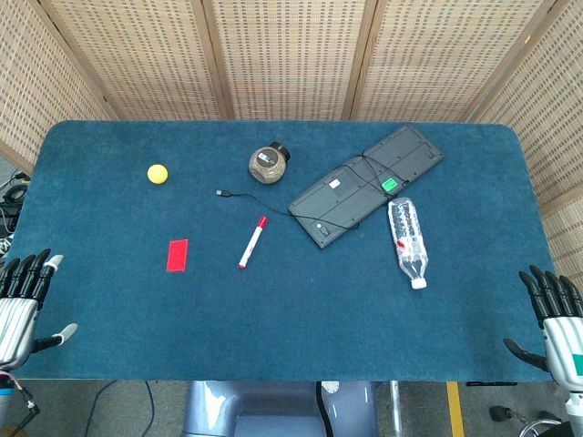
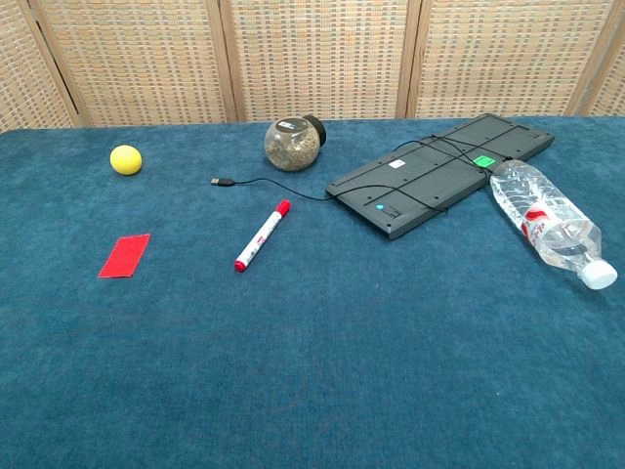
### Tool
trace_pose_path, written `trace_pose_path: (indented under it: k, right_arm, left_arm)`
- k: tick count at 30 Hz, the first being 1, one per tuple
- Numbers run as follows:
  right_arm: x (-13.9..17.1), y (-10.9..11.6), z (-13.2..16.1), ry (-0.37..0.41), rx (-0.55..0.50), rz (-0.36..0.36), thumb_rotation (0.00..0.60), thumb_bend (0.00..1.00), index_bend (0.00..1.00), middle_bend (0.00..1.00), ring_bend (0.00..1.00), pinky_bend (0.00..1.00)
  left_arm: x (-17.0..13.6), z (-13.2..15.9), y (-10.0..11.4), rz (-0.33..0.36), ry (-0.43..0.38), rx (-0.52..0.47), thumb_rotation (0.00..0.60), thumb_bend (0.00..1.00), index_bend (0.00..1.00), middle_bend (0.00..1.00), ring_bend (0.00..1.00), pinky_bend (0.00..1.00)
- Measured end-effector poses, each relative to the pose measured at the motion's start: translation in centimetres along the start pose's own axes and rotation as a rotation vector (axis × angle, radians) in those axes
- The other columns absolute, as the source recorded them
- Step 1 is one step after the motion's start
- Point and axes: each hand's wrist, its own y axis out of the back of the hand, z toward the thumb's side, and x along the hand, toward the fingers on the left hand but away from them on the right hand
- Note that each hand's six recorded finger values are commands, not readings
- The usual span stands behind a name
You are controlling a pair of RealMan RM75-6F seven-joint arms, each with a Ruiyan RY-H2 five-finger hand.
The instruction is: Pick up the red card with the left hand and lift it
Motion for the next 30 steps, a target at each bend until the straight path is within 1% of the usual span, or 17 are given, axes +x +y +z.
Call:
trace_pose_path:
  k: [6, 10, 14, 17, 19, 22, 24, 27, 30]
  right_arm:
    - [0.0, 0.0, 0.0, -0.002, -0.005, 0.006, 0.6, 0.0, 0.0, 0.0, 0.0, 0.0]
    - [0.1, 0.0, 0.0, -0.001, -0.009, 0.007, 0.6, 0.0, 0.0, 0.0, 0.0, 0.0]
    - [0.0, -0.2, 0.1, 0.001, -0.01, 0.014, 0.6, 0.0, 0.0, 0.0, 0.0, 0.0]
    - [-0.2, -0.4, 0.0, -0.005, -0.01, 0.025, 0.6, 0.0, 0.0, 0.0, 0.0, 0.0]
    - [-0.3, -0.6, -0.1, -0.01, -0.01, 0.034, 0.6, 0.0, 0.0, 0.0, 0.0, 0.0]
    - [-0.6, -0.8, -0.3, -0.019, -0.011, 0.042, 0.6, 0.0, 0.0, 0.0, 0.0, 0.0]
    - [-0.7, -0.9, -0.5, -0.026, -0.011, 0.047, 0.6, 0.0, 0.0, 0.0, 0.0, 0.0]
    - [-0.9, -1.1, -0.7, -0.035, -0.013, 0.055, 0.6, 0.0, 0.0, 0.0, 0.0, 0.0]
    - [-1.1, -1.3, -1.0, -0.044, -0.016, 0.065, 0.6, 0.0, 0.0, 0.0, 0.0, 0.0]
  left_arm:
    - [0.1, 0.0, -0.3, -0.011, 0.001, 0.001, 0.6, 0.0, 0.0, 0.0, 0.0, 0.0]
    - [0.7, 0.0, -0.9, -0.027, -0.002, 0.007, 0.6, 0.0, 0.0, 0.0, 0.0, 0.0]
    - [2.6, 0.3, -1.9, -0.053, -0.013, 0.001, 0.6, 0.0, 0.0, 0.0, 0.0, 0.0]
    - [5.0, 1.0, -2.7, -0.056, -0.041, -0.025, 0.6, 0.0, 0.0, 0.0, 0.0, 0.0]
    - [6.7, 1.4, -3.3, -0.048, -0.066, -0.037, 0.6, 0.0, 0.04, 0.0, 0.0, 0.0]
    - [9.1, 2.1, -4.6, -0.048, -0.098, -0.048, 0.6, 0.0, 0.17, 0.0, 0.0, 0.0]
    - [11.1, 2.9, -5.9, -0.066, -0.119, -0.062, 0.6, 0.02, 0.26, 0.0, 0.0, 0.0]
    - [13.4, 4.1, -7.7, -0.091, -0.135, -0.071, 0.6, 0.08, 0.3, 0.0, 0.0, 0.0]
    - [15.1, 5.2, -9.3, -0.107, -0.137, -0.075, 0.6, 0.12, 0.32, 0.0, 0.0, 0.0]
